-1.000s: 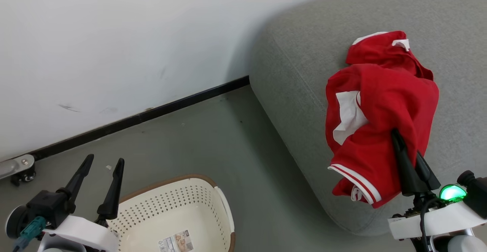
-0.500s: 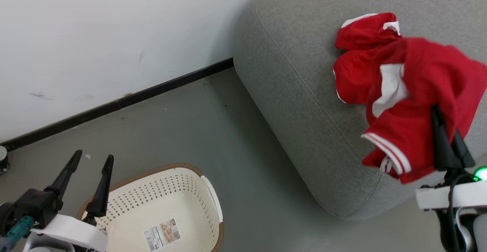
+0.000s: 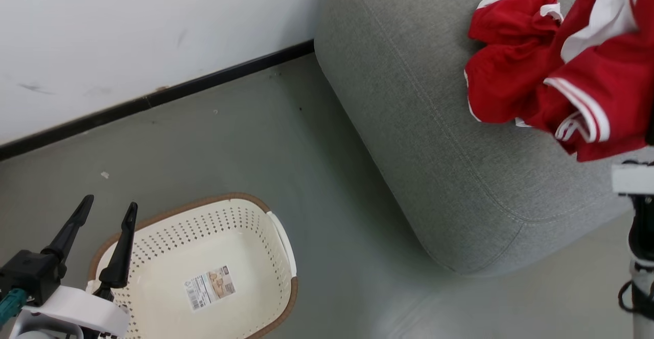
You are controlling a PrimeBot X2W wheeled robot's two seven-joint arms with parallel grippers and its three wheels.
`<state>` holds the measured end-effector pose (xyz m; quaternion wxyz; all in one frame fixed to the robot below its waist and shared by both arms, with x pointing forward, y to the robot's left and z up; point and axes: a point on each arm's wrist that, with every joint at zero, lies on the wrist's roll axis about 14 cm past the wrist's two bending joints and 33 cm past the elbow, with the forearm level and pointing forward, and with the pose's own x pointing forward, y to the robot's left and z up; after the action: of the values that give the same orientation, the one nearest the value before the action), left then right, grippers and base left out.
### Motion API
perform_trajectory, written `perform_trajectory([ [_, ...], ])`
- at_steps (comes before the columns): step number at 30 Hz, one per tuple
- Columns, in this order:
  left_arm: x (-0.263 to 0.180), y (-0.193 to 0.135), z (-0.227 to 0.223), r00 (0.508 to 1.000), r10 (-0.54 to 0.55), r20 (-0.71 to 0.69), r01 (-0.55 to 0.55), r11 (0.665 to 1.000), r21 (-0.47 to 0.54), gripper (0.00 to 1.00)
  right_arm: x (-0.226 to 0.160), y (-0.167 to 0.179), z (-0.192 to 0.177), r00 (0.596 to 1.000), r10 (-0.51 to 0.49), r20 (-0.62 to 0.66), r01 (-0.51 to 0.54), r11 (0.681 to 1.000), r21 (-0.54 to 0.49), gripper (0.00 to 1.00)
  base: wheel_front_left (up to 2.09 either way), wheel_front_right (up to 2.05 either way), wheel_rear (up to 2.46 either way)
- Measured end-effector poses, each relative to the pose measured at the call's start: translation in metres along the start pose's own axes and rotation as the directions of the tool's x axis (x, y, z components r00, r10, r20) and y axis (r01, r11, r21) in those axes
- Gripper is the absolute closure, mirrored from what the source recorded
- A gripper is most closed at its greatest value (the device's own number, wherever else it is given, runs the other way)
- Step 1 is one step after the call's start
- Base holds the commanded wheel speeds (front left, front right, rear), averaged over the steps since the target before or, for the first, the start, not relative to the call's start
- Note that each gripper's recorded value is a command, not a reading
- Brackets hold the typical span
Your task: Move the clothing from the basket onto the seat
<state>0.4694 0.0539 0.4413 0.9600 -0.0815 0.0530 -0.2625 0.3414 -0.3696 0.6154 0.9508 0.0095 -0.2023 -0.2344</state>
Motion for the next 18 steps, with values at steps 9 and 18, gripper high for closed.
perform_trajectory([
  [9,0.001,0.019,-0.019,0.999,0.025,-0.048,-0.026,1.0,-0.005,0.0,0.058,-0.005,0.012,0.997,-0.016,0.076,0.017,1.0,-0.02,1.0,0.0,0.0,0.0],
  [18,0.002,0.034,-0.042,0.994,0.033,-0.106,-0.034,0.999,-0.009,0.0,0.115,-0.011,0.021,0.995,-0.024,0.097,0.032,0.996,-0.087,1.0,0.0,0.0,0.0],
])
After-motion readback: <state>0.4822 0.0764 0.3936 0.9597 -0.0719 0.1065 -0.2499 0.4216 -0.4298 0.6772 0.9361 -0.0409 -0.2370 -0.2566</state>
